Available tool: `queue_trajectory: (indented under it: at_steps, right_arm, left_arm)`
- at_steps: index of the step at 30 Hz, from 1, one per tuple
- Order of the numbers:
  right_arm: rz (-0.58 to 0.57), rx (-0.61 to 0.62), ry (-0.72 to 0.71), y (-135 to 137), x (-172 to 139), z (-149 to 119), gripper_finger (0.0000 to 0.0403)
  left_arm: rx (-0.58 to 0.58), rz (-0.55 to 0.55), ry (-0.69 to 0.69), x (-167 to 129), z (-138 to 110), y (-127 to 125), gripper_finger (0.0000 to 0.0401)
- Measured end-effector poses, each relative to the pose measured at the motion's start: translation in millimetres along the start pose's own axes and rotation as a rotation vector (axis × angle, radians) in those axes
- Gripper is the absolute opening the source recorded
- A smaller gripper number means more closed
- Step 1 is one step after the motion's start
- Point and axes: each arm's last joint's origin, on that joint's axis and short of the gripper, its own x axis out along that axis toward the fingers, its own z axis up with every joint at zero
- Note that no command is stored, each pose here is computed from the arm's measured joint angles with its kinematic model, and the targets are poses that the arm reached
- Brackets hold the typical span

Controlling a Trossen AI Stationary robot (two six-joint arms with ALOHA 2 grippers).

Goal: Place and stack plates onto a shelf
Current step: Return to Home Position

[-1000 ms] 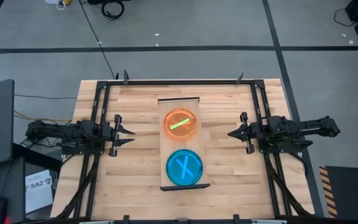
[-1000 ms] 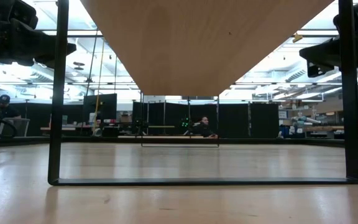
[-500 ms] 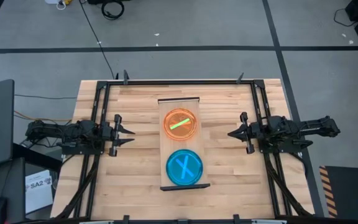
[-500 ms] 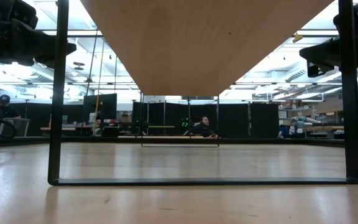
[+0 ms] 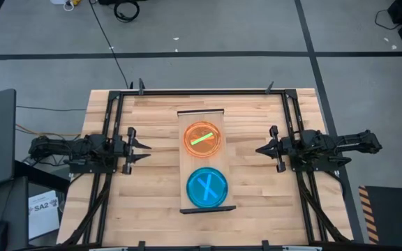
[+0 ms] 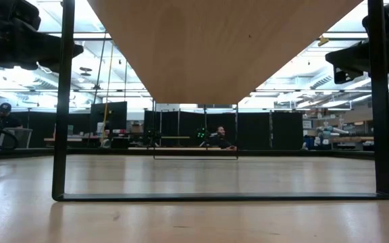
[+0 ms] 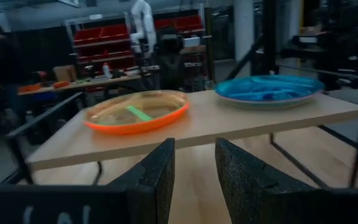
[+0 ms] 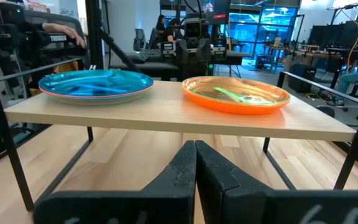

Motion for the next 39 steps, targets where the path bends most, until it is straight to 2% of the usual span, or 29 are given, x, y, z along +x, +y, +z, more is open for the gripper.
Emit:
queue_trajectory:
  at_steps: [7, 39]
  right_arm:
    - [0.000, 0.000, -0.001, 0.0, 0.0, 0.2, 0.0012]
    - [0.000, 0.000, -0.005, -0.1, 0.0, 0.7, 0.0012]
  left_arm:
    - [0.005, 0.089, 0.006, -0.1, -0.6, 8.2, 0.0123]
    - [0.004, 0.084, -0.010, -0.2, 0.9, 7.9, 0.0123]
